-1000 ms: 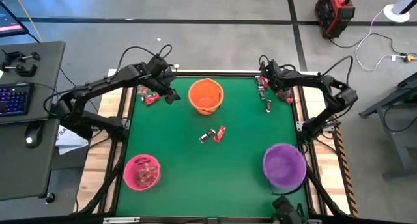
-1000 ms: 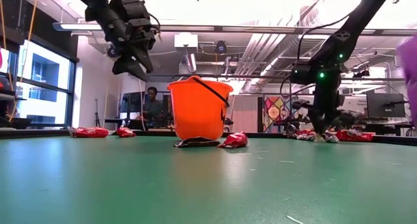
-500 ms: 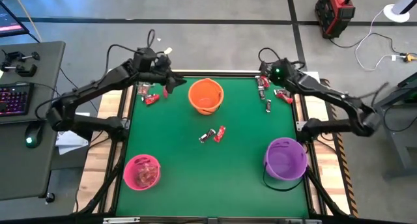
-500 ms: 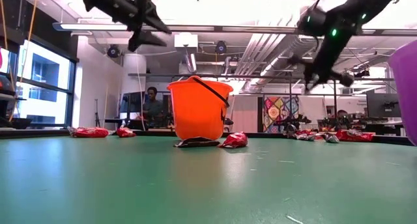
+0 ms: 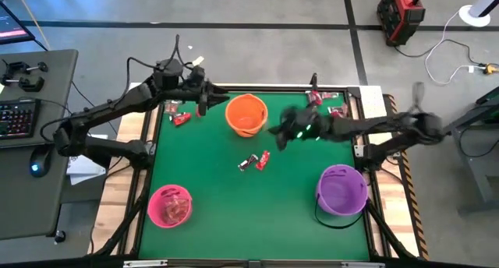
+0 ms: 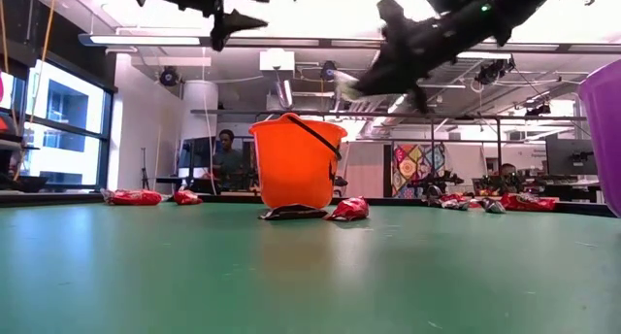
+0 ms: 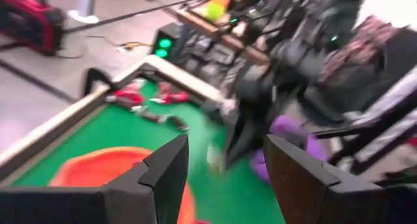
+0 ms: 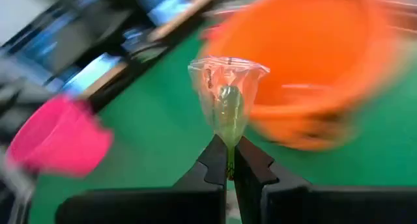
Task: Sort candy by brand, put in halloween buckets
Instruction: Put the green gummy into the pink bucket
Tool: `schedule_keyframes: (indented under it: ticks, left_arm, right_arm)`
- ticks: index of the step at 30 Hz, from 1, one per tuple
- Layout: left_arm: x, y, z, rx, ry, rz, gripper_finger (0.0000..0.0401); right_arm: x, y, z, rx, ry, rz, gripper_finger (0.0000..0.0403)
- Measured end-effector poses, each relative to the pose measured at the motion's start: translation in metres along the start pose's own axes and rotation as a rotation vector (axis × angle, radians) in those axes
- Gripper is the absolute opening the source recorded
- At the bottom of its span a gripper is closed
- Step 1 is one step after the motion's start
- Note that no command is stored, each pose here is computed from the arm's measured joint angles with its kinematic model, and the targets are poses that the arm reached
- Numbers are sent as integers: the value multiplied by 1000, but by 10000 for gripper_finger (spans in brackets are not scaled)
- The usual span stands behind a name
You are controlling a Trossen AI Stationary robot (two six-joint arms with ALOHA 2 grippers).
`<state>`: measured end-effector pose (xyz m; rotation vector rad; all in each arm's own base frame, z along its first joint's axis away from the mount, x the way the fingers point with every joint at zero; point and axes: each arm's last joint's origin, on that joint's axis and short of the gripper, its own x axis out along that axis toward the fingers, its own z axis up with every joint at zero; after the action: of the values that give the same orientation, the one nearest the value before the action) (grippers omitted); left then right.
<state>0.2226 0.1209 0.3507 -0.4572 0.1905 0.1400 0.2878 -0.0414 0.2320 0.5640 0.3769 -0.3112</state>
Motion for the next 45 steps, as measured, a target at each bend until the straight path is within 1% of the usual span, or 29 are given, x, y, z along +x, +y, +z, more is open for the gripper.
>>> schedule_keyframes:
  ticks: [2, 5, 8, 11, 14, 16, 19, 22, 24, 26, 31, 34, 39, 42, 45]
  left_arm:
    - [4, -11, 0, -29, -13, -51, 191]
    - [10, -30, -1, -50, -40, -137, 191]
    - [14, -51, -3, -73, -68, -202, 191]
    - [17, -69, -7, -103, -102, -197, 191]
    - [19, -81, -11, -146, -129, -179, 191]
    - [20, -87, -13, -161, -135, -168, 191]
    - [20, -93, -16, -161, -134, -166, 191]
    - [20, -95, -18, -160, -130, -171, 191]
    - [21, -96, -18, -161, -128, -171, 191]
    - [21, -96, -18, -161, -126, -170, 191]
    - [21, -95, -19, -161, -119, -165, 191]
    - [21, -95, -19, -156, -118, -163, 191]
    - [21, -95, -19, -153, -117, -162, 191]
    - [21, -95, -19, -153, -117, -162, 191]
    - [21, -95, -19, -151, -117, -162, 191]
  right_arm:
    - [20, 15, -15, -90, 0, 111, 0]
    - [49, 36, -33, -179, 6, 287, 0]
    - [76, 59, -45, -260, 29, 392, 0]
    - [103, 86, -51, -350, 42, 487, 0]
    - [128, 117, -53, -432, 13, 572, 0]
    - [143, 137, -50, -456, -23, 611, 0]
    - [164, 162, -44, -456, -75, 661, 0]
    - [182, 182, -39, -459, -115, 723, 0]
    - [195, 190, -38, -459, -114, 759, 0]
    - [207, 199, -42, -441, -89, 769, 0]
    - [231, 212, -54, -441, -48, 764, 2]
    - [238, 219, -57, -439, -42, 757, 9]
    - [246, 220, -62, -411, 17, 735, 21]
    - [247, 219, -62, -397, 17, 710, 35]
    - [248, 218, -60, -392, -5, 685, 65]
